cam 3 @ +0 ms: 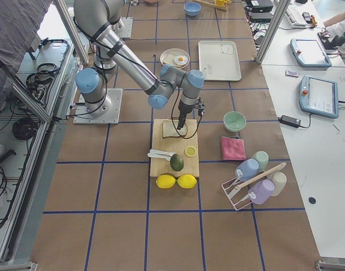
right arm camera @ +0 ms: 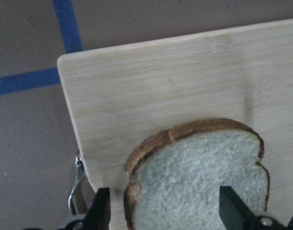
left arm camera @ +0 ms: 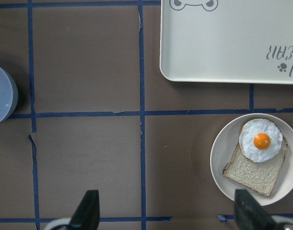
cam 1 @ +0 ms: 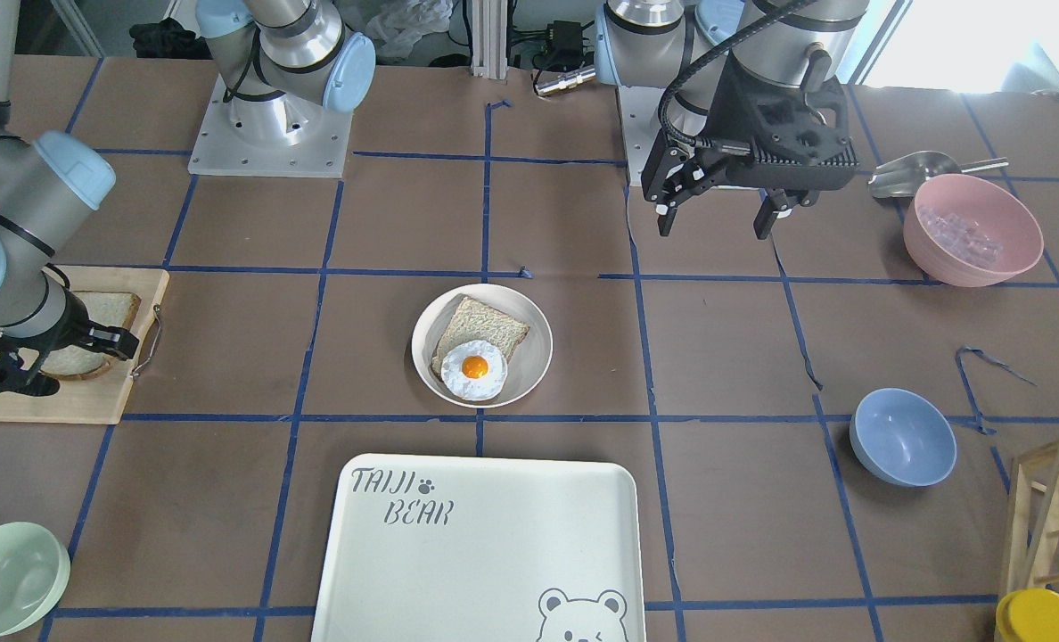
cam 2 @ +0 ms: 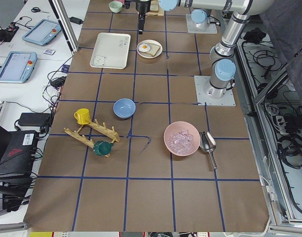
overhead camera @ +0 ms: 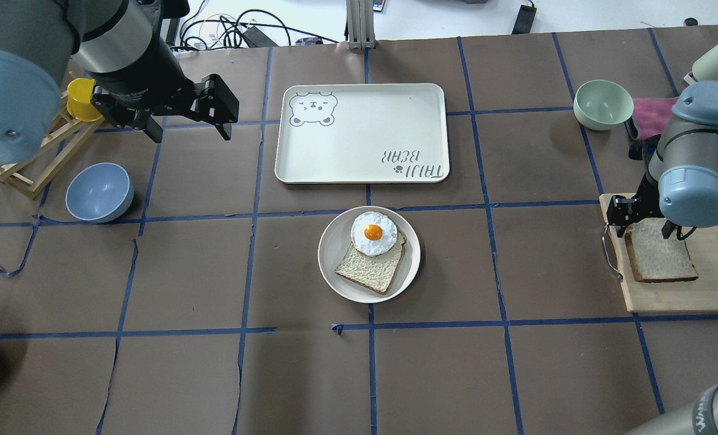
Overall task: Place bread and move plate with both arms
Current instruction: 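Lower the right gripper and grasp the bread slice by its edge, then lift the bread slice and carry it over the white plate, then lower the bread onto the fried egg and open the right gripper, then raise the right gripper away while the left gripper reaches toward the plate, then grasp the white plate rim with the left gripper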
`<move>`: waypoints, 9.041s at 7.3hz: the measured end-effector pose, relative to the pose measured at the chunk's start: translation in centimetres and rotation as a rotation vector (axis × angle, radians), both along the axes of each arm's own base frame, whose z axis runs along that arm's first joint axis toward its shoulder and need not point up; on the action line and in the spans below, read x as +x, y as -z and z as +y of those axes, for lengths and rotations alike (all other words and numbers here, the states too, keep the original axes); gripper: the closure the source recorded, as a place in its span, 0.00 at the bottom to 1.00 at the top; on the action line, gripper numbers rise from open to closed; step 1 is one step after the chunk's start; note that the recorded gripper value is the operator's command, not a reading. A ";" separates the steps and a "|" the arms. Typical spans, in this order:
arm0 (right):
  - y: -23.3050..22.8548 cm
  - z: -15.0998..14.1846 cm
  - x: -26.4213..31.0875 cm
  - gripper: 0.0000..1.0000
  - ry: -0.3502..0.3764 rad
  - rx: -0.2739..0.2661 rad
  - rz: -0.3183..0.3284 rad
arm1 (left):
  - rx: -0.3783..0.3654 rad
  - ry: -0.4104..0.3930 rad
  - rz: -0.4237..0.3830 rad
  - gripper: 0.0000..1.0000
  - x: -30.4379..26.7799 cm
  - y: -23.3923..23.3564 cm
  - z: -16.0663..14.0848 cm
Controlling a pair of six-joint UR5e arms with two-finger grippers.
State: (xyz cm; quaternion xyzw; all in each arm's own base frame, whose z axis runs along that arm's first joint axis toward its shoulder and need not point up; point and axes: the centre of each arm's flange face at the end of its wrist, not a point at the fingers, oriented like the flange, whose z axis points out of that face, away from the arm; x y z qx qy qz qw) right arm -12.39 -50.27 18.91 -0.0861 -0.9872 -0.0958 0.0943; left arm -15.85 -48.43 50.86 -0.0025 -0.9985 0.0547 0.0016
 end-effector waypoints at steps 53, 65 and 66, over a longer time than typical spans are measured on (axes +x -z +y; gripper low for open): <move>-34.7 -4.0 30.1 0.00 -0.201 -0.277 -0.189 | 0.207 -0.287 0.086 0.15 -8.1 28.7 1.4; -34.3 -4.4 28.0 0.00 -0.242 -0.292 -0.155 | 0.153 -0.161 0.134 1.00 -10.0 29.5 1.9; -34.3 -4.4 28.0 0.00 -0.240 -0.295 -0.156 | 0.119 -0.173 0.170 1.00 -9.6 28.3 1.0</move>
